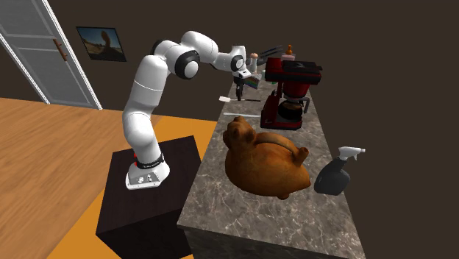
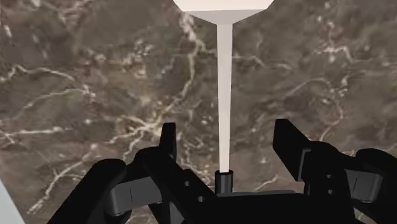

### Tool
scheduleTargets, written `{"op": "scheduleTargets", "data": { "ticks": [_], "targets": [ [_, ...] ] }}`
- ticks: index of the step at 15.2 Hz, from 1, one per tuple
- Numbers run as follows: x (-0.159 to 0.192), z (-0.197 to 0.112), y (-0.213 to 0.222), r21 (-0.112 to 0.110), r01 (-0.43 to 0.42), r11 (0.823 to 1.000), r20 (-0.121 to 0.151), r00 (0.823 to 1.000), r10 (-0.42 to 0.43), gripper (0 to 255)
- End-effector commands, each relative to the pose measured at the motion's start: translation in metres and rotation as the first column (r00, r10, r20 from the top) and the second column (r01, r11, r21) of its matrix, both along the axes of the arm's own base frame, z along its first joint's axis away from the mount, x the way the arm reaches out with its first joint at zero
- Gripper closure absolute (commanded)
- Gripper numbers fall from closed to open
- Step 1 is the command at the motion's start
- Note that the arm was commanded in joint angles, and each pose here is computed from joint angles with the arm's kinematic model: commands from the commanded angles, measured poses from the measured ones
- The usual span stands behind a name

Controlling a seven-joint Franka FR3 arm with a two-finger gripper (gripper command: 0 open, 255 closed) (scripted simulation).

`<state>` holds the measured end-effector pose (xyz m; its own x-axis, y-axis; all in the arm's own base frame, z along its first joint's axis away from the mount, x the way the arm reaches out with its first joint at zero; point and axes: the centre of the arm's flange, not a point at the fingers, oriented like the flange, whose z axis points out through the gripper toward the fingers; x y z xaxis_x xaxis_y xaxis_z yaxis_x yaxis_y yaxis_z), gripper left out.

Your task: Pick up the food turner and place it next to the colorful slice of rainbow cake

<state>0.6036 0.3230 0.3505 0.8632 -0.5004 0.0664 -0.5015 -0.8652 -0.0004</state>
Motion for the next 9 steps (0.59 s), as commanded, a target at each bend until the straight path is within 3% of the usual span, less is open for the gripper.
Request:
{"op": "scheduleTargets", "data": {
  "ticks": [1, 4, 8, 9],
  "targets": [
    [0.000, 0.000, 0.000, 0.000, 0.000, 1.000, 0.000, 1.000, 0.000, 0],
    [0.000, 0.000, 0.000, 0.000, 0.000, 1.000, 0.000, 1.000, 0.000, 0],
    [-0.003, 0.050, 0.002, 0.000, 0.000, 1.000, 0.000, 1.000, 0.000, 0],
    [-0.003, 0.050, 0.002, 0.000, 0.000, 1.000, 0.000, 1.000, 0.000, 0]
  ]
}}
